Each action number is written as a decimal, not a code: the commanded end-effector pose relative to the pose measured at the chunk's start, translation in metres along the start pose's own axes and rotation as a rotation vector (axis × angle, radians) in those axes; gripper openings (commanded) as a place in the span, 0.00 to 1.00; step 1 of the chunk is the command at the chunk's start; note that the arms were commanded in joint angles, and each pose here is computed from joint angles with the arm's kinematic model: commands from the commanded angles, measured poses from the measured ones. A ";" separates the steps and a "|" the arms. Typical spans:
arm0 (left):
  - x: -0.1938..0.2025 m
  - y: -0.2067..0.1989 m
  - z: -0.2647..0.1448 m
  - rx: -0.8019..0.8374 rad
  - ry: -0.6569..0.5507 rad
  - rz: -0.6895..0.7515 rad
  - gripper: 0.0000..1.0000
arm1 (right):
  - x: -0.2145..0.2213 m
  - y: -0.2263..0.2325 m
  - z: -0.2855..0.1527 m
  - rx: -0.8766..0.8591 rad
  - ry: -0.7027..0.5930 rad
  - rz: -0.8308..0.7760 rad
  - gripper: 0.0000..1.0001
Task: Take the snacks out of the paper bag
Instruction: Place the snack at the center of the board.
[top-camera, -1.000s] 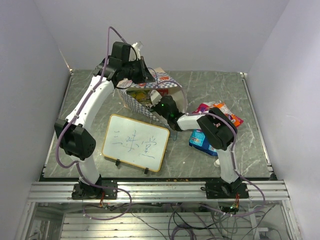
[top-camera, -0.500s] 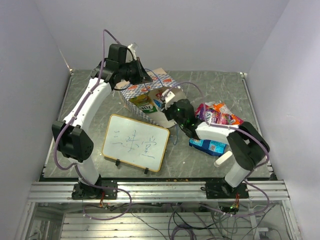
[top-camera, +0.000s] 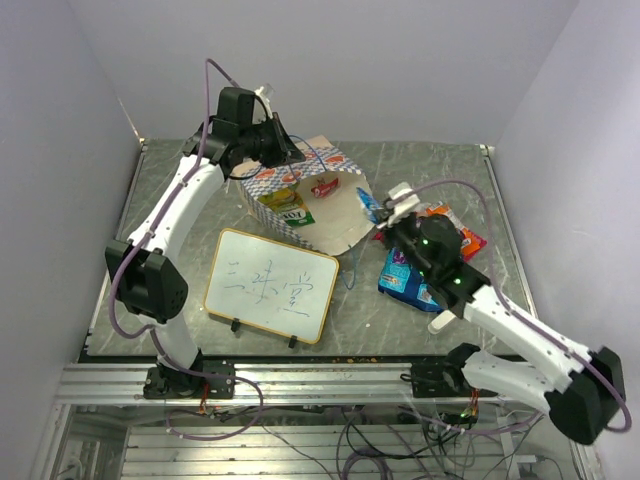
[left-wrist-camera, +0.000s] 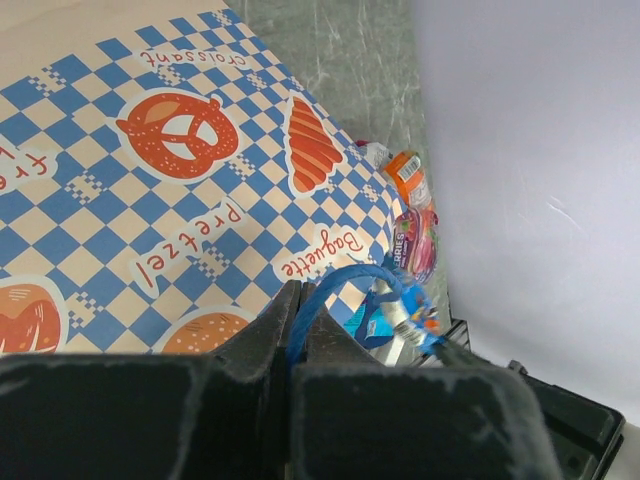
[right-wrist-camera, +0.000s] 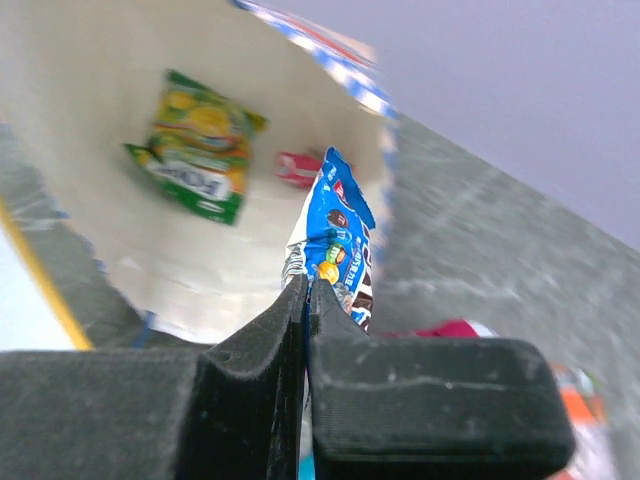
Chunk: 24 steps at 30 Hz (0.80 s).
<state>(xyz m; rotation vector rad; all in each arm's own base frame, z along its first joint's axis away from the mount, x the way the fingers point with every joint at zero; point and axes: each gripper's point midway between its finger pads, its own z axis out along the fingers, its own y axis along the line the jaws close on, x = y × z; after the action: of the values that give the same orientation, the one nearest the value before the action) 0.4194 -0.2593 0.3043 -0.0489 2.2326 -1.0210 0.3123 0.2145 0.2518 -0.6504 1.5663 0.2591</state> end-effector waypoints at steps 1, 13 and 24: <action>-0.019 -0.004 0.005 0.009 -0.053 -0.003 0.07 | 0.049 -0.057 -0.038 0.255 0.178 -0.007 0.00; -0.019 -0.010 0.006 0.024 -0.029 -0.002 0.07 | 0.128 -0.148 -0.049 0.498 0.446 0.009 0.00; -0.008 -0.015 0.006 0.057 -0.006 -0.004 0.07 | 0.172 -0.129 -0.049 0.474 0.534 0.120 0.00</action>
<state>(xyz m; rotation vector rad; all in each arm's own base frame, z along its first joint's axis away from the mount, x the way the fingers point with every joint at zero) 0.4290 -0.2657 0.3115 -0.0537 2.2167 -1.0485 0.3519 0.0398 0.1252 -0.3003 2.0670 -0.2694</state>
